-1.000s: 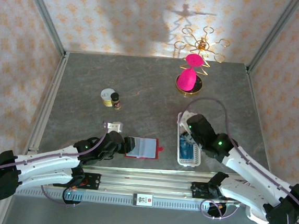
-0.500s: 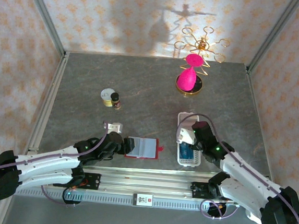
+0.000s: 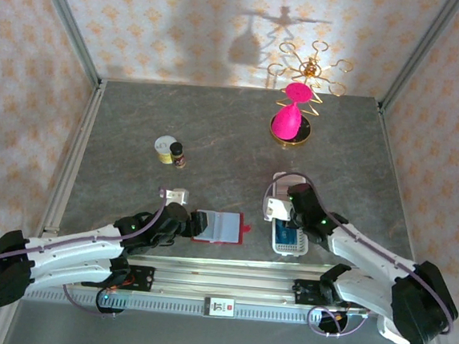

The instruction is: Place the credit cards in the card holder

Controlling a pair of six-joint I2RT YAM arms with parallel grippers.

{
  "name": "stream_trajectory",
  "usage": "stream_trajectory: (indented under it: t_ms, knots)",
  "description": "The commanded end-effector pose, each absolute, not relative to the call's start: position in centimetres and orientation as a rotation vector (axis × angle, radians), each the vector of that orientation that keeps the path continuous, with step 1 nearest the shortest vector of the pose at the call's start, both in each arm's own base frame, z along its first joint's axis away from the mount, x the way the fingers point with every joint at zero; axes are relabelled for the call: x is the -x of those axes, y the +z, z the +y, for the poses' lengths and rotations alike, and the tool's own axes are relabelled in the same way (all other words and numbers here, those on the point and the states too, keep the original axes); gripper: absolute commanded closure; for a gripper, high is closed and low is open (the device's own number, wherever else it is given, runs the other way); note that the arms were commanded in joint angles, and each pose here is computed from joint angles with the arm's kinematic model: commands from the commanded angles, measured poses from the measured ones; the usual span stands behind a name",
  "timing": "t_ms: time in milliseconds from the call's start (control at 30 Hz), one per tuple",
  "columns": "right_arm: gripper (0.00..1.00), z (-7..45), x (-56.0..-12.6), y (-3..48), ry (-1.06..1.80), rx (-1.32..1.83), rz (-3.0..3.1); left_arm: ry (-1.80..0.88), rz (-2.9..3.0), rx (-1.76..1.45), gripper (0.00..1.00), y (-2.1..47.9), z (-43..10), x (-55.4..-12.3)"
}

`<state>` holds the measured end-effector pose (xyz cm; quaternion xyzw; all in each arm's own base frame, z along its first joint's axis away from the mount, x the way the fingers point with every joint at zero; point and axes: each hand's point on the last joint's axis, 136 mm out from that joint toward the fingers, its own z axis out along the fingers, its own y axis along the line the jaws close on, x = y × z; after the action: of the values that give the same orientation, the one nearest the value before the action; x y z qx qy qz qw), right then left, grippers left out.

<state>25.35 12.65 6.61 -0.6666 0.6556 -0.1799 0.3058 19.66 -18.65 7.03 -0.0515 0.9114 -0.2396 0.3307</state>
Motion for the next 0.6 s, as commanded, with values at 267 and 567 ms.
stream_trajectory:
  t_ms: [267, 567]
  knots:
    - [0.55, 12.0, -25.8, 6.9, -0.541, 1.782, 1.722, -0.633, 2.376, 0.125, 0.29, 6.8, -18.8, -19.7]
    - [0.73, 11.4, -25.0, 7.0, -0.552, 1.774, 1.712, -0.64, 2.379, 0.133, 0.29, 6.7, -18.7, -19.6]
